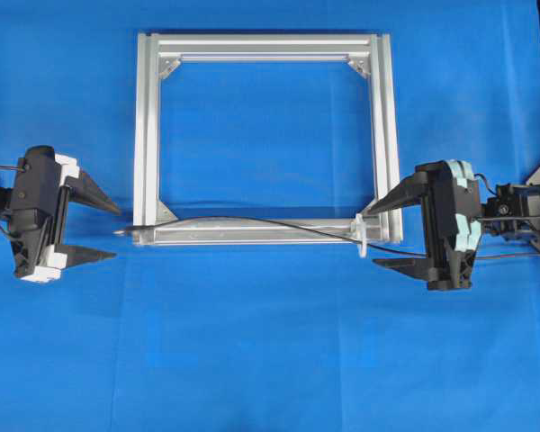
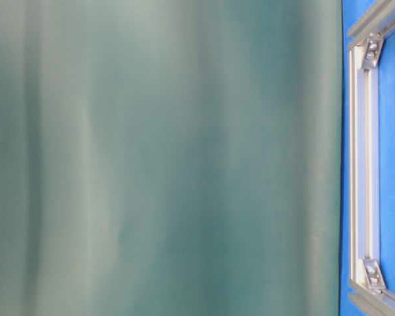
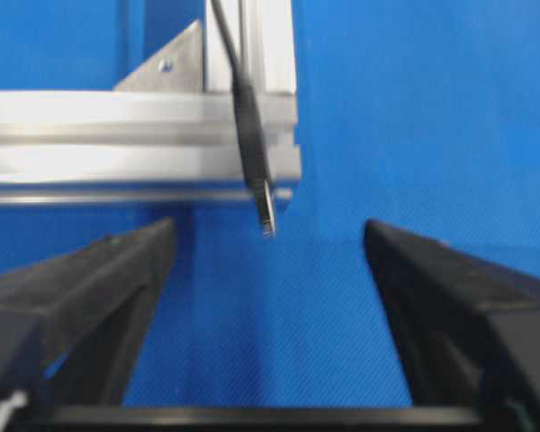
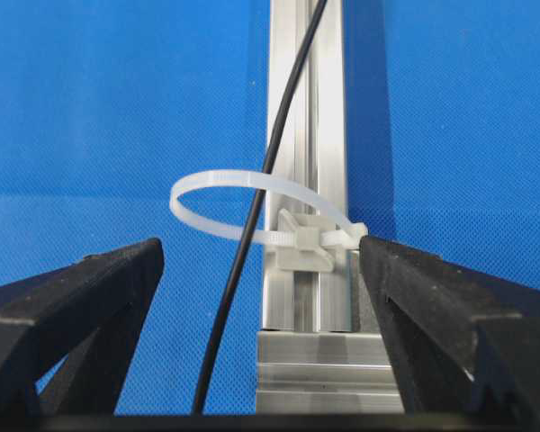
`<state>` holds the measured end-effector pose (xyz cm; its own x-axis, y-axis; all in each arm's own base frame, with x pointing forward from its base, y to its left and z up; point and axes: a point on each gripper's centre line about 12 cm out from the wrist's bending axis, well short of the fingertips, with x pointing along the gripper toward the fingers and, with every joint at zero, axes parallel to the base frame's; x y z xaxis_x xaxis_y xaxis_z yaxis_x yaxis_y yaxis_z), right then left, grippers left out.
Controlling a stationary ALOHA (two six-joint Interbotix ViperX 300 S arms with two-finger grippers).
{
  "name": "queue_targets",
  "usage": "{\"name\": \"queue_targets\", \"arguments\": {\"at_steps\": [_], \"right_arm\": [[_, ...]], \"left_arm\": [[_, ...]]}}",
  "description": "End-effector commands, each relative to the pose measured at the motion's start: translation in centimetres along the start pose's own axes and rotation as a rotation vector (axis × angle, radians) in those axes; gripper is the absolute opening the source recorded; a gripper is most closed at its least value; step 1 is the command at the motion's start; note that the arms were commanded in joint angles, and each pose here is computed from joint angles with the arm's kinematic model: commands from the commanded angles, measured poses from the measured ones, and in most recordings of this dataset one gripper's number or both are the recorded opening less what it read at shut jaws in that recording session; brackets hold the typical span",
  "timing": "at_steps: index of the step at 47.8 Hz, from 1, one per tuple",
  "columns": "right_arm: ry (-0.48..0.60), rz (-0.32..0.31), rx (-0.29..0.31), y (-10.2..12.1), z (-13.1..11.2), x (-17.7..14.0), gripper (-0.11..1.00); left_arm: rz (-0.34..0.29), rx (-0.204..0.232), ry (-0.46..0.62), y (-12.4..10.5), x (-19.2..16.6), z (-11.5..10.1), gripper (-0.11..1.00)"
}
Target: Insert the wire through the string loop located on the right side.
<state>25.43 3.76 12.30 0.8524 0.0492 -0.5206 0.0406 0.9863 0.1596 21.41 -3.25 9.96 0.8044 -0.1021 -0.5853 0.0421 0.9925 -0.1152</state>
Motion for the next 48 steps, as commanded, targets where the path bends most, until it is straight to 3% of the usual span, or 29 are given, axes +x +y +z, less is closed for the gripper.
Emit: {"name": "queue_targets", "arguments": {"at_steps": [1, 8, 29, 48], "right_arm": [[-0.031, 0.007, 0.008, 0.2, 1.0, -0.1, 0.92], [-0.036, 0.013, 0.007, 0.3, 1.3, -0.3, 0.92], [-0.111, 0.063, 0.029, 1.1, 5.1, -3.1, 0.92], [-0.114, 0.062, 0.026, 0.8, 5.7, -4.0, 0.92]], "left_arm": [[-0.009, 0.003, -0.024, -0.3, 0.1, 0.8, 0.87], [-0.011, 0.002, -0.029, -0.3, 0.0, 1.1, 0.79], [-0.032, 0.009, -0.146, -0.9, -2.1, 5.8, 0.8], [-0.031, -0.001, -0.22, -0.8, -3.6, 7.2, 0.8]]}}
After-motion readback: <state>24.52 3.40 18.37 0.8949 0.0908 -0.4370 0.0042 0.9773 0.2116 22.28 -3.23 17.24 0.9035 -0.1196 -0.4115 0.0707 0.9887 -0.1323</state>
